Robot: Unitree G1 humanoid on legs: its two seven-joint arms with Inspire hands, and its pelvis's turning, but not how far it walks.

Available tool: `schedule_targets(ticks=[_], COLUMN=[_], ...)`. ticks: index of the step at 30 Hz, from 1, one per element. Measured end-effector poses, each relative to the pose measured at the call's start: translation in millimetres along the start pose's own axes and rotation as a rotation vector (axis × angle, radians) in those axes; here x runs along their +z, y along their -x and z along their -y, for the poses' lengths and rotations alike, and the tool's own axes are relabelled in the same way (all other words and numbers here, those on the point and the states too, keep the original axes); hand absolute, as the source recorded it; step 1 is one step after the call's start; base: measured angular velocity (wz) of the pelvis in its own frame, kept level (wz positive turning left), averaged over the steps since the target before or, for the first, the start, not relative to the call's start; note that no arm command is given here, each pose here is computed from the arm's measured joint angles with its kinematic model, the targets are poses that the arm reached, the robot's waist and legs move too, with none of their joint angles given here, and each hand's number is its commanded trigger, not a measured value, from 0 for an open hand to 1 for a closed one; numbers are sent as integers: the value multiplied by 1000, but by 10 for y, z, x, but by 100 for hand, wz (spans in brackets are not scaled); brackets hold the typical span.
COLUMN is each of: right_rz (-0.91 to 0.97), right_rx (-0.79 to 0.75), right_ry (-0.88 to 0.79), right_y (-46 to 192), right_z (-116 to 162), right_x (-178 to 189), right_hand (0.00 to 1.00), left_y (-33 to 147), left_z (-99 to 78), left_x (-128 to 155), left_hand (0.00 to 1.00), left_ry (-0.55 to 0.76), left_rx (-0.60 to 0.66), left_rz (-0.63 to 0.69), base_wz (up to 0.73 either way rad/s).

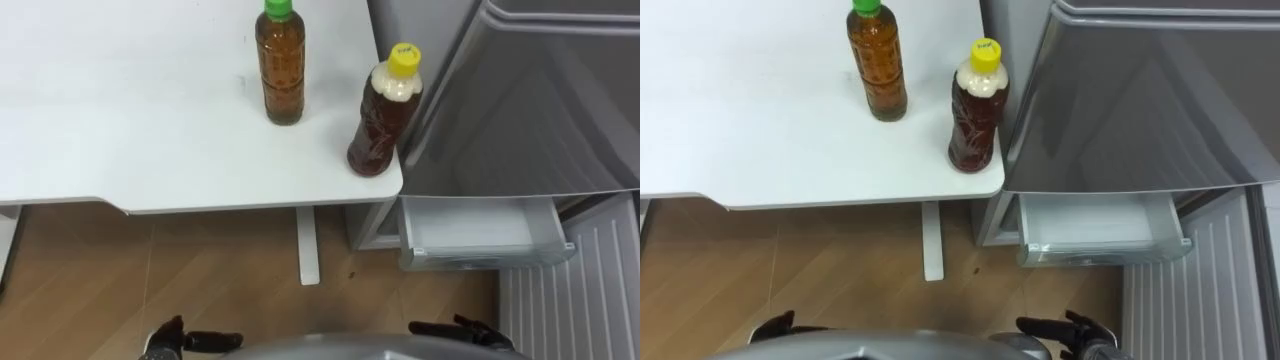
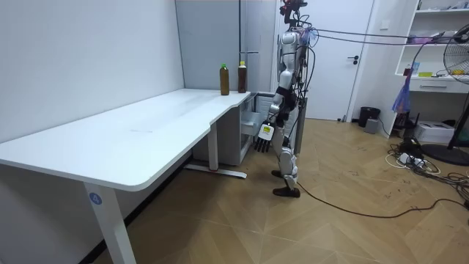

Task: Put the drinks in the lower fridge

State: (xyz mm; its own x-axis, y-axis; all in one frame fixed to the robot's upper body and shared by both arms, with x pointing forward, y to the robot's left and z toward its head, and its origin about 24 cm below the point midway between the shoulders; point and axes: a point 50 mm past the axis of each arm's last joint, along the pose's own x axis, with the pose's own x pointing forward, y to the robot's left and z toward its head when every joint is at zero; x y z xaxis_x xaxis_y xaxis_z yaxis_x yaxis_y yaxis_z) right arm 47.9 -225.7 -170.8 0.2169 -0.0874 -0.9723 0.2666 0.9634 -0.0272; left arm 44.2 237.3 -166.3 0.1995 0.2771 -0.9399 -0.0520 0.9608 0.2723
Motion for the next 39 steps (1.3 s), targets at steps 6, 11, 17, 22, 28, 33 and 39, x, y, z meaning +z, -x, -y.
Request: schedule_targets(ticks=[6,11,17,22,28,33,39], right_rz=[4,9,6,2,-6,-13,-17], right_rx=[-5,-31,-42,-42,-42,-49,-49], right_ry=[-4,23,15,-22,-40,-45,-29], right_y=[4,6,8,16,18,17,15], right_z=[14,28,42,61,66,64,52], right_x=[-10,0,-12,-51,-71,-76,-73], right_hand=[0,0,0,0,0,0,0], left_y=[-1,12,19,32,54,58,54], left_z=[-20,-38,-46,-53,-55,-57,-71], left_x=[-35,-148,-204,-285,-408,-426,-375], left_hand=[0,0,0,0,0,0,0], left_ry=[13,12,15,21,8,6,26], left_rx=[7,26,30,34,41,47,101], left_rz=[-15,-54,-72,-101,-151,-169,-150], base_wz=[0,-7,0,1,1,0,5])
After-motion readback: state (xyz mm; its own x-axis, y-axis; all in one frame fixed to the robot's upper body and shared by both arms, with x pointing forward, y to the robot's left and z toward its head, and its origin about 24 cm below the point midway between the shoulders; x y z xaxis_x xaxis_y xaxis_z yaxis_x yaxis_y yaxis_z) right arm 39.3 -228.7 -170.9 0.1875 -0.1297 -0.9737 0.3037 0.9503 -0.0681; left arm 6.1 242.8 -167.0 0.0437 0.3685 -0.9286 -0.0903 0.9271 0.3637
